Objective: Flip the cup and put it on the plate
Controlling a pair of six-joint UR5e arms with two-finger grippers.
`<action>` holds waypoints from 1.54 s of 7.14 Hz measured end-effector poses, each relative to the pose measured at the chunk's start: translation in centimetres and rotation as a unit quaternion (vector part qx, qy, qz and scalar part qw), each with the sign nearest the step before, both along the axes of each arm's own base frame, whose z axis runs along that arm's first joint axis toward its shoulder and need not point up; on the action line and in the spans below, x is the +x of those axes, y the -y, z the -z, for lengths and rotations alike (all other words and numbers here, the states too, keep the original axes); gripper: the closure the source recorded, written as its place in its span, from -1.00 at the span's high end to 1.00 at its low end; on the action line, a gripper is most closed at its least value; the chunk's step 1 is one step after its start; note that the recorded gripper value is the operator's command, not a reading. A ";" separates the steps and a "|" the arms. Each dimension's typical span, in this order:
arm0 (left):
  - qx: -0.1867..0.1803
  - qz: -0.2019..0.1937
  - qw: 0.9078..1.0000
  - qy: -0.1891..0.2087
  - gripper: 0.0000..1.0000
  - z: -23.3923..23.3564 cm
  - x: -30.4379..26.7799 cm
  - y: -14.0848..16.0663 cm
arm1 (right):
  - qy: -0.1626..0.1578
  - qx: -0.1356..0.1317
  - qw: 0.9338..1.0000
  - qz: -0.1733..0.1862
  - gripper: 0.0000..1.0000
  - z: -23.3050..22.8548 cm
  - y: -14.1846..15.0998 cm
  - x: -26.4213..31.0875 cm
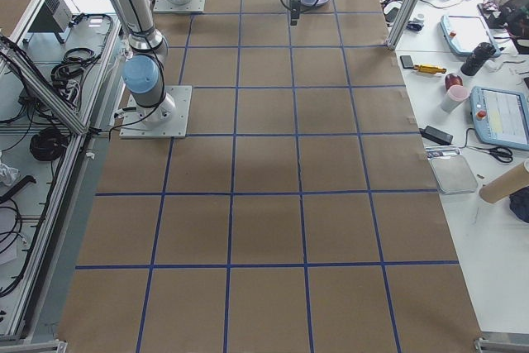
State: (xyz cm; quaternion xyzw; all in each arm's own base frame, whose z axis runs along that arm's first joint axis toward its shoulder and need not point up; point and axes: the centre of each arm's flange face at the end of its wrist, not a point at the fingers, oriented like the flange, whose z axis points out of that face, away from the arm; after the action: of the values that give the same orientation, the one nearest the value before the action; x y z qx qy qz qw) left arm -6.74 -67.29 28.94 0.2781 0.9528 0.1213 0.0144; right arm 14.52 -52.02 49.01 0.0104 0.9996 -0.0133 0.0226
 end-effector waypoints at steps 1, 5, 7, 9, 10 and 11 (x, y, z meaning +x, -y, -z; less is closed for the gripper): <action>-0.001 -0.019 1.000 -0.011 1.00 -3.1 -0.6 -1.4 | 0.000 0.000 1.000 0.000 1.00 0.0 0.0 0.0; -0.037 -0.125 0.991 -0.025 1.00 -15.7 -3.7 -9.2 | 0.000 0.000 1.000 0.000 1.00 0.0 0.0 0.0; -0.056 -0.205 0.977 -0.010 1.00 -18.6 -6.0 -13.2 | 0.000 0.000 1.000 0.000 1.00 0.0 0.0 0.0; -0.069 -0.283 0.957 0.001 1.00 -19.1 -6.5 -17.2 | 0.000 0.000 1.000 0.000 1.00 0.0 0.0 0.0; -0.085 -0.299 0.951 0.000 1.00 -19.0 -6.6 -18.8 | 0.000 0.000 1.000 0.000 1.00 0.0 0.0 0.0; -0.107 -0.313 0.944 -0.005 1.00 -19.1 -6.6 -19.7 | 0.000 0.000 1.000 0.000 1.00 0.0 0.0 0.0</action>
State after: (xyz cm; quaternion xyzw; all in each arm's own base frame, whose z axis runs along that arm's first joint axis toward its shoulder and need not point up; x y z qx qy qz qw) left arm -13.32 -47.55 48.01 -0.0372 0.9992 0.0154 0.0006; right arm 14.52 -52.02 49.04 0.0104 0.9996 -0.0135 0.0226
